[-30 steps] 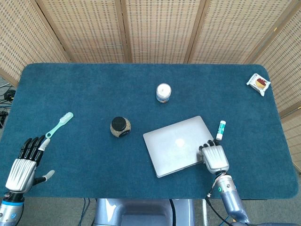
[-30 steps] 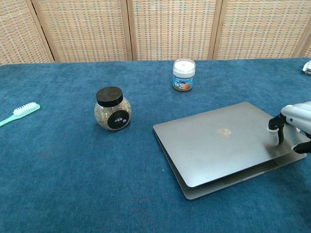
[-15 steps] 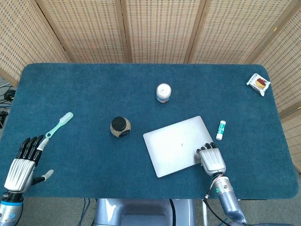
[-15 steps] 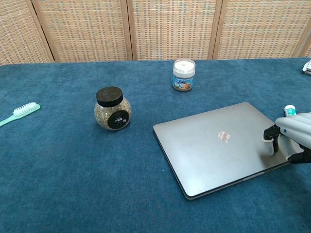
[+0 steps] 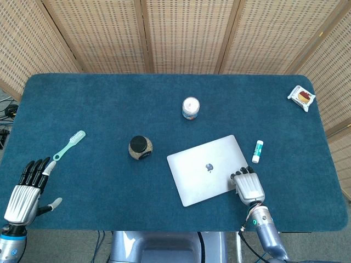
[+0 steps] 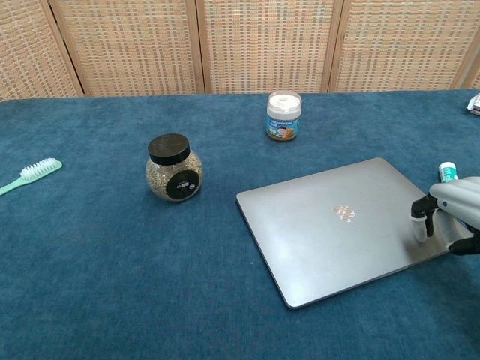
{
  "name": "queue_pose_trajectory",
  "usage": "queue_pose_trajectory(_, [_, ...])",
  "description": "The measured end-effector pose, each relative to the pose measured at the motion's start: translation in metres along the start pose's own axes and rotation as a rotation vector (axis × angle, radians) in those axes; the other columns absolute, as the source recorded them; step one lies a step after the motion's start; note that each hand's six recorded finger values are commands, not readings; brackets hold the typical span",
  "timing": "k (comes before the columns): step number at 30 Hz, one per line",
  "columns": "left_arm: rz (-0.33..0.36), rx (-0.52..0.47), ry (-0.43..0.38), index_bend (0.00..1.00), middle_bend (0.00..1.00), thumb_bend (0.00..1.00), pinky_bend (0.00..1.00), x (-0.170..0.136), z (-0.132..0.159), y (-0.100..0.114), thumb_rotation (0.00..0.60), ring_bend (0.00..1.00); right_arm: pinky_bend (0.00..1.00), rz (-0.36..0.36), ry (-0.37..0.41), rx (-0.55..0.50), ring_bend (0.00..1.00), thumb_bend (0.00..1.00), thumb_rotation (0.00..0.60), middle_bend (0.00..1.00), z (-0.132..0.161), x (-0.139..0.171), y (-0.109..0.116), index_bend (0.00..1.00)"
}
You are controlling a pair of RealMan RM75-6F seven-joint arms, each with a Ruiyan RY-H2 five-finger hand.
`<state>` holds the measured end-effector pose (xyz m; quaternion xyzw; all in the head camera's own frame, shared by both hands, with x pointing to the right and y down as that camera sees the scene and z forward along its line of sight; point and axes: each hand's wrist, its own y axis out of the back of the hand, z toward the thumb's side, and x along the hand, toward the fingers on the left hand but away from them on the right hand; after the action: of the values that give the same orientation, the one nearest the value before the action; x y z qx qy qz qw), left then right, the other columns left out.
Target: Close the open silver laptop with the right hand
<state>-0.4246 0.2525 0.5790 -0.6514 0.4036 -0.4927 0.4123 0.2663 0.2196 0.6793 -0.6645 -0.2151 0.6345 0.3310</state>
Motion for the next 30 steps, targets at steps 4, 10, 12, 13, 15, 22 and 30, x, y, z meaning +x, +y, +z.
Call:
queue_pose_trajectory(4, [0.005,-0.002,0.001,0.0,0.0,0.02,0.0,0.0,0.0,0.001,0.6,0.0,0.18,-0.023,-0.004,0.013,0.23,1.0,0.6,0.4,-0.002,0.0,0.005,0.46])
queue_pose_trajectory(10, [0.009,0.0,0.011,0.0,0.0,0.02,0.0,0.001,-0.003,0.002,0.6,0.0,0.18,-0.135,-0.02,0.068,0.16,1.0,0.6,0.33,-0.01,0.003,0.03,0.46])
queue_pose_trajectory(12, [0.014,0.001,0.016,0.0,0.0,0.02,0.0,0.001,-0.004,0.003,0.6,0.0,0.18,-0.182,-0.026,0.079,0.12,0.96,0.6,0.29,-0.013,0.005,0.04,0.46])
queue_pose_trajectory(13, [0.017,0.001,0.019,0.0,0.0,0.02,0.0,0.001,-0.005,0.004,0.6,0.0,0.17,-0.217,-0.031,0.083,0.1,0.91,0.6,0.26,-0.016,0.007,0.047,0.45])
queue_pose_trajectory(15, [0.02,0.002,0.025,0.0,0.0,0.02,0.0,0.001,-0.006,0.005,0.6,0.0,0.15,-0.274,-0.034,0.082,0.05,0.76,0.6,0.19,-0.021,0.011,0.057,0.39])
queue_pose_trajectory(22, [0.024,0.011,0.037,0.0,0.0,0.02,0.0,0.002,-0.008,0.004,0.6,0.0,0.0,-0.47,-0.046,-0.024,0.0,0.11,0.6,0.0,-0.057,0.035,0.082,0.04])
queue_pose_trajectory(30, [0.032,0.02,0.06,0.0,0.0,0.02,0.0,0.004,-0.014,0.006,0.6,0.0,0.0,-0.537,-0.071,-0.039,0.0,0.0,0.6,0.0,-0.1,0.061,0.07,0.0])
